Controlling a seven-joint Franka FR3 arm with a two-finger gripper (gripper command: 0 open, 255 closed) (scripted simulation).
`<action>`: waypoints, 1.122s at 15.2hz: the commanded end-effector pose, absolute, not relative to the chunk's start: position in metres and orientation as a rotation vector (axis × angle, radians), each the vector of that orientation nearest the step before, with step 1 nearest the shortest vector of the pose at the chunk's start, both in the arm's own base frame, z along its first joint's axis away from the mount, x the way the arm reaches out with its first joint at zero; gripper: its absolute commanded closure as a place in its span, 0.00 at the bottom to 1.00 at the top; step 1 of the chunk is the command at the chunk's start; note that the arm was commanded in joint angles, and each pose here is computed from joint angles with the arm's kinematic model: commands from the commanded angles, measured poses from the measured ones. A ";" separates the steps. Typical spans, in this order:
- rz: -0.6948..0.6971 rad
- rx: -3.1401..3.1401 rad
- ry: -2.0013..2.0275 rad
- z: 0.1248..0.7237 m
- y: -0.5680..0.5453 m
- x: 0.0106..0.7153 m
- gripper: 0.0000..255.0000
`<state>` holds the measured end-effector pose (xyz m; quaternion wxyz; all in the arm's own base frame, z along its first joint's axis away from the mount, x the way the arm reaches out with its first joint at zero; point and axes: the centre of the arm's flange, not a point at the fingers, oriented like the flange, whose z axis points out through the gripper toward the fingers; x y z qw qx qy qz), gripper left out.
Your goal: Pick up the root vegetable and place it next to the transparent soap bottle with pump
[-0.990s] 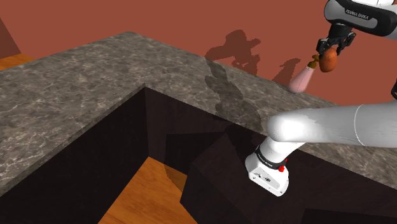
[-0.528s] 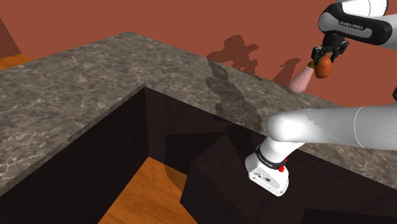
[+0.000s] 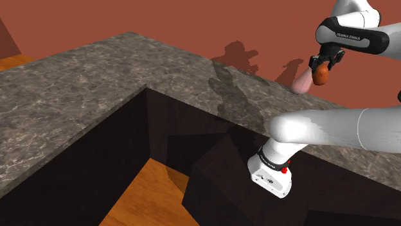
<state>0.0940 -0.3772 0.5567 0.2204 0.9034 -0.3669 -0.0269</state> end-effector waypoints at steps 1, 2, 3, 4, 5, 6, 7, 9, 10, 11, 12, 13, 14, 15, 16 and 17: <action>-0.074 2.498 -1.014 0.547 -0.377 0.094 1.00; -0.074 2.498 -1.014 0.542 -0.377 0.094 1.00; -0.074 2.498 -1.014 0.536 -0.377 0.094 1.00; -0.074 2.498 -1.014 0.531 -0.377 0.094 1.00; -0.074 2.498 -1.014 0.526 -0.377 0.094 1.00; -0.074 2.498 -1.014 0.520 -0.377 0.094 1.00; -0.074 2.498 -1.014 0.515 -0.377 0.094 1.00; -0.074 2.498 -1.014 0.505 -0.377 0.094 1.00; -0.074 2.498 -1.014 0.499 -0.377 0.094 1.00; -0.074 2.498 -1.014 0.494 -0.377 0.094 1.00; -0.074 2.498 -1.014 0.489 -0.377 0.094 1.00; -0.074 2.498 -1.014 0.483 -0.377 0.094 1.00; -0.074 2.498 -1.014 0.478 -0.377 0.094 1.00; -0.074 2.498 -1.014 0.473 -0.377 0.094 1.00; -0.074 2.498 -1.014 0.468 -0.377 0.094 1.00; -0.074 2.498 -1.014 0.462 -0.377 0.094 1.00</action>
